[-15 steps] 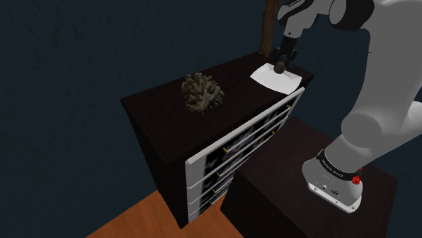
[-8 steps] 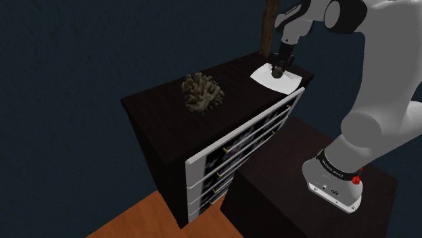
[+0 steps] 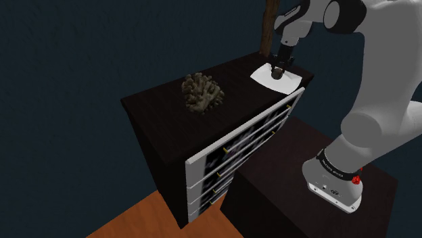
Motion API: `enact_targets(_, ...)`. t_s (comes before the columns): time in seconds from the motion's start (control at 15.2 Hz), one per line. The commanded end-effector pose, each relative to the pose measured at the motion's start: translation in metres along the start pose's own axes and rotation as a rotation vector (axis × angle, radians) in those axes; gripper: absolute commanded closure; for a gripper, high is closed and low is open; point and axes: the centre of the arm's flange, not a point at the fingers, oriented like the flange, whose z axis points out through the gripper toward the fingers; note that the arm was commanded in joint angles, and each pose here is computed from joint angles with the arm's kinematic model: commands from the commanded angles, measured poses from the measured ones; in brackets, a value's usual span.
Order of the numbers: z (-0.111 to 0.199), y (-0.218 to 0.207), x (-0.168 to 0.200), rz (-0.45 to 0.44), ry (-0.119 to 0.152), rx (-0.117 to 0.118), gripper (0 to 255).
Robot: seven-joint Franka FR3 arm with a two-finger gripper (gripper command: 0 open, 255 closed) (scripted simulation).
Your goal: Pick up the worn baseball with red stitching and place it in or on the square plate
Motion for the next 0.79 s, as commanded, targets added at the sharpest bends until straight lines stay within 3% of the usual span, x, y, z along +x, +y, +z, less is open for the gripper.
enact_targets(0.0,0.000,0.000,0.000,0.000,0.000,0.000,0)
enact_targets(0.33,0.000,0.000,0.000,0.000,0.000,0.000,0)
enact_targets(0.59,-0.050,0.000,0.000,0.000,0.000,0.000,0)
enact_targets(0.73,-0.050,0.000,0.000,0.000,0.000,0.000,0)
